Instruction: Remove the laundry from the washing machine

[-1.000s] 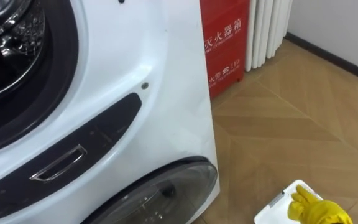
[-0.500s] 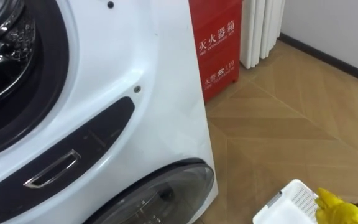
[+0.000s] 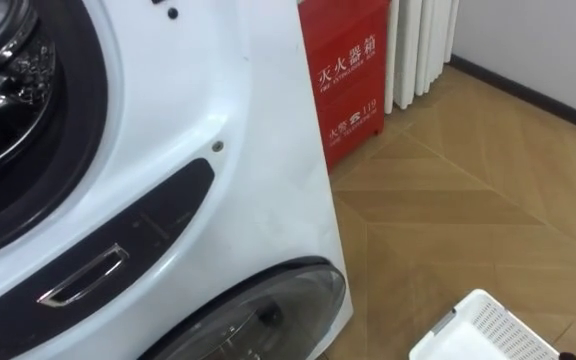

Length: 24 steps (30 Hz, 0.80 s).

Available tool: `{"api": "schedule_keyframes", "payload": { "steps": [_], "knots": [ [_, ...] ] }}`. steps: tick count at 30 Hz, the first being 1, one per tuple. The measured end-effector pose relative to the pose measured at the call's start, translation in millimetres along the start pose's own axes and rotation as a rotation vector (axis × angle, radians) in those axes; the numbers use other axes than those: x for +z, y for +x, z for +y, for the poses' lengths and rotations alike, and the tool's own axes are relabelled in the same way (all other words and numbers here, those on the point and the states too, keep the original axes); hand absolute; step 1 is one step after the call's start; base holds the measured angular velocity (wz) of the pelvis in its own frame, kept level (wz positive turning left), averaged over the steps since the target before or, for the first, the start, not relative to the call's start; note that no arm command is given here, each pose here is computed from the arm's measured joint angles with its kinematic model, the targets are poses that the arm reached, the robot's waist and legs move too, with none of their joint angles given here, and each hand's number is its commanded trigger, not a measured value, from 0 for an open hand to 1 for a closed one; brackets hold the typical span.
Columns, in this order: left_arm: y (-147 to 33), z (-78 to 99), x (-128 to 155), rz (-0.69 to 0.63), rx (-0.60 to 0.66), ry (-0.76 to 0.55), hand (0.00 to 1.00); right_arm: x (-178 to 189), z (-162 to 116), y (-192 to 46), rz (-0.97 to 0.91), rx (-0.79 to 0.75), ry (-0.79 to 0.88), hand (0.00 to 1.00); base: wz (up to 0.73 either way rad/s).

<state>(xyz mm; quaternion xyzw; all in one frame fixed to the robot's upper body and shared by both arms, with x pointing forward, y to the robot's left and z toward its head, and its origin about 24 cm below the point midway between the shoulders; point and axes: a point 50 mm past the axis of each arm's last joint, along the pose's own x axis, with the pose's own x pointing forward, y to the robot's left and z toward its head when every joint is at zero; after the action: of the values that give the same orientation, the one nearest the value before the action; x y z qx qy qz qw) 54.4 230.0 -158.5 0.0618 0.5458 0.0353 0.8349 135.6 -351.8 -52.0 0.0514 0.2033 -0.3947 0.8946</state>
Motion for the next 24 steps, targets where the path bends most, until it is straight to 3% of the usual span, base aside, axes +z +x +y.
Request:
{"api": "schedule_keyframes", "payload": {
  "steps": [15, 24],
  "knots": [
    [0.2, -0.7, 3.0, -0.019, -0.003, 0.001, 0.0, -5.5, -7.6, -4.2, 0.007, -0.03, 0.016, 0.0, 0.0],
    [-0.9, -0.8, -0.9, -0.008, -0.004, 0.001, 0.0, -42.0, -20.3, -14.0, 0.158, -0.053, -0.042, 0.0, 0.12]
  ]
}}
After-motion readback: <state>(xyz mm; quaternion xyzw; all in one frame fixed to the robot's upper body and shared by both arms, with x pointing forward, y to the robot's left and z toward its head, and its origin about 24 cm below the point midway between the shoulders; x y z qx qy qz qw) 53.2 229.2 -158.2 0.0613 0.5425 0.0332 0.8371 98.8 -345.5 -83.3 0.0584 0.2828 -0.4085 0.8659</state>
